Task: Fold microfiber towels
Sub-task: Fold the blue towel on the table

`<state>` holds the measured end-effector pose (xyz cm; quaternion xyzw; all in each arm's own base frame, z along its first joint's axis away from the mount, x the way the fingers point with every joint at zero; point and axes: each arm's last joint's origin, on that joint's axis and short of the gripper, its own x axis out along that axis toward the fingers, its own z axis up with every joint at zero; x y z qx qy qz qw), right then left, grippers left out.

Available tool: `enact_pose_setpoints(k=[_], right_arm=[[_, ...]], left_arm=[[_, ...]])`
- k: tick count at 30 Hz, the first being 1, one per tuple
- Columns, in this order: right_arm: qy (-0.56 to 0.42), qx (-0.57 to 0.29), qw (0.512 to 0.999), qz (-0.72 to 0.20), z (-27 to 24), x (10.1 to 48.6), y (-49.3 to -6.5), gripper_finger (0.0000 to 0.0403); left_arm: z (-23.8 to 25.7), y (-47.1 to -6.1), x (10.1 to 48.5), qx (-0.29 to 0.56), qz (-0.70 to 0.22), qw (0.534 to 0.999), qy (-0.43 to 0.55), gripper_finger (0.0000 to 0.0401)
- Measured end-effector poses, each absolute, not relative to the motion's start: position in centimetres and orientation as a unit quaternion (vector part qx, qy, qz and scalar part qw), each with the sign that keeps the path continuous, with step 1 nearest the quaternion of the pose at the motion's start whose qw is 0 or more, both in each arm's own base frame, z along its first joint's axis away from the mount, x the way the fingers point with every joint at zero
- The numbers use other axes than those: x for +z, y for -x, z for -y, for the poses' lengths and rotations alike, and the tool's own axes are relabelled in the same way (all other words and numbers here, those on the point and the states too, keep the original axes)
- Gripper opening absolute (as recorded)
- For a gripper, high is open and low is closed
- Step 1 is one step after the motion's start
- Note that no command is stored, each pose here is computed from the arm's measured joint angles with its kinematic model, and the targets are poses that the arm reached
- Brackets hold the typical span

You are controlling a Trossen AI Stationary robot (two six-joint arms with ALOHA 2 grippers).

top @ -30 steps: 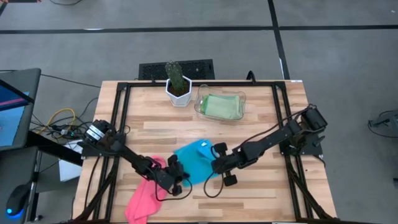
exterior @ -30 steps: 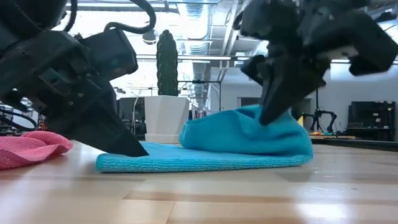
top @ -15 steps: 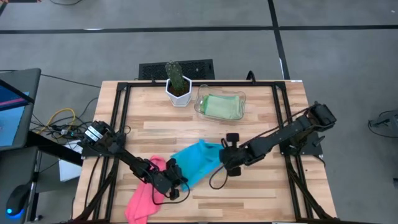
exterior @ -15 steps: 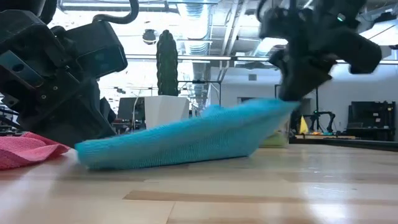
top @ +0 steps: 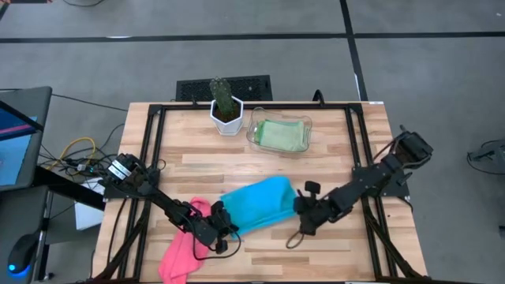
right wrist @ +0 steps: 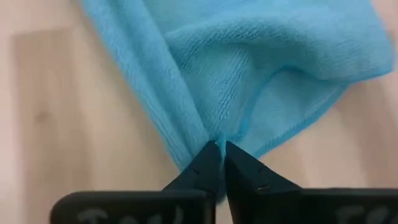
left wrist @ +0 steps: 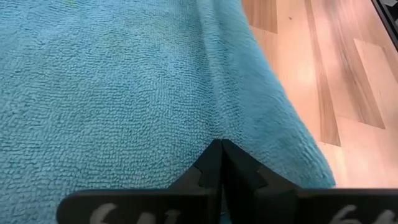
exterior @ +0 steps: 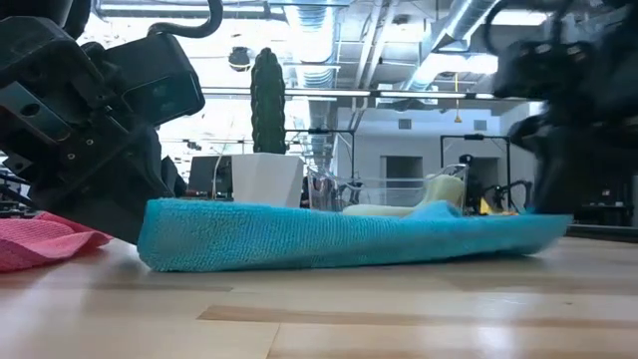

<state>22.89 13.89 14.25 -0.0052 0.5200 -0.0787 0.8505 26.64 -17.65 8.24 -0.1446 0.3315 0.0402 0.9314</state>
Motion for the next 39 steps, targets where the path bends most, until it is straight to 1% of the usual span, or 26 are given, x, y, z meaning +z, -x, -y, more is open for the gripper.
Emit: enact_pose_setpoints(k=[6, 11, 13, 16, 20, 22, 24, 28, 31, 35, 39], right_arm=[[-0.031, -0.044, 0.871, -0.488, -15.6, 16.6, -20.9, 0.0102], [-0.044, -0.067, 0.877, -0.473, -16.7, 17.4, -18.9, 0.0139], [-0.037, -0.085, 0.881, -0.463, -17.0, 17.4, -18.2, 0.0149], [-0.009, -0.101, 0.904, -0.414, -17.4, 17.7, -18.2, 0.0158], [0.023, -0.071, 0.933, -0.351, -17.9, 18.3, -19.5, 0.0165], [0.039, -0.063, 0.949, -0.308, -18.3, 18.1, -20.3, 0.0164], [0.057, -0.057, 0.955, -0.286, -18.5, 17.1, -20.6, 0.0156], [0.024, -0.044, 0.963, -0.264, -19.0, 13.8, -20.6, 0.0128], [0.017, -0.040, 0.961, -0.274, -19.2, 10.9, -20.0, 0.0106], [-0.011, -0.064, 0.947, -0.315, -19.1, 7.5, -19.1, 0.0080], [-0.039, -0.066, 0.949, -0.307, -19.8, 7.2, -18.4, 0.0061]], left_arm=[[17.6, -26.7, 8.3, 0.042, -0.330, 0.933, 0.140, 0.0000], [17.6, -26.7, 8.3, 0.041, -0.329, 0.934, 0.134, 0.0000], [17.6, -26.7, 8.3, 0.041, -0.329, 0.934, 0.134, 0.0000], [17.6, -26.7, 8.3, 0.042, -0.327, 0.935, 0.134, 0.0000], [17.6, -26.9, 8.9, 0.026, -0.308, 0.942, 0.132, 0.0000], [17.7, -27.0, 9.7, 0.013, -0.290, 0.948, 0.127, 0.0000], [17.8, -27.2, 11.2, 0.008, -0.257, 0.957, 0.132, 0.0000], [17.7, -27.2, 12.2, 0.017, -0.239, 0.965, 0.110, 0.0000], [17.4, -27.5, 12.8, 0.024, -0.222, 0.969, 0.106, 0.0000], [16.6, -28.1, 12.4, 0.044, -0.218, 0.969, 0.105, 0.0000], [16.5, -28.9, 12.3, 0.032, -0.188, 0.974, 0.120, 0.0000]])
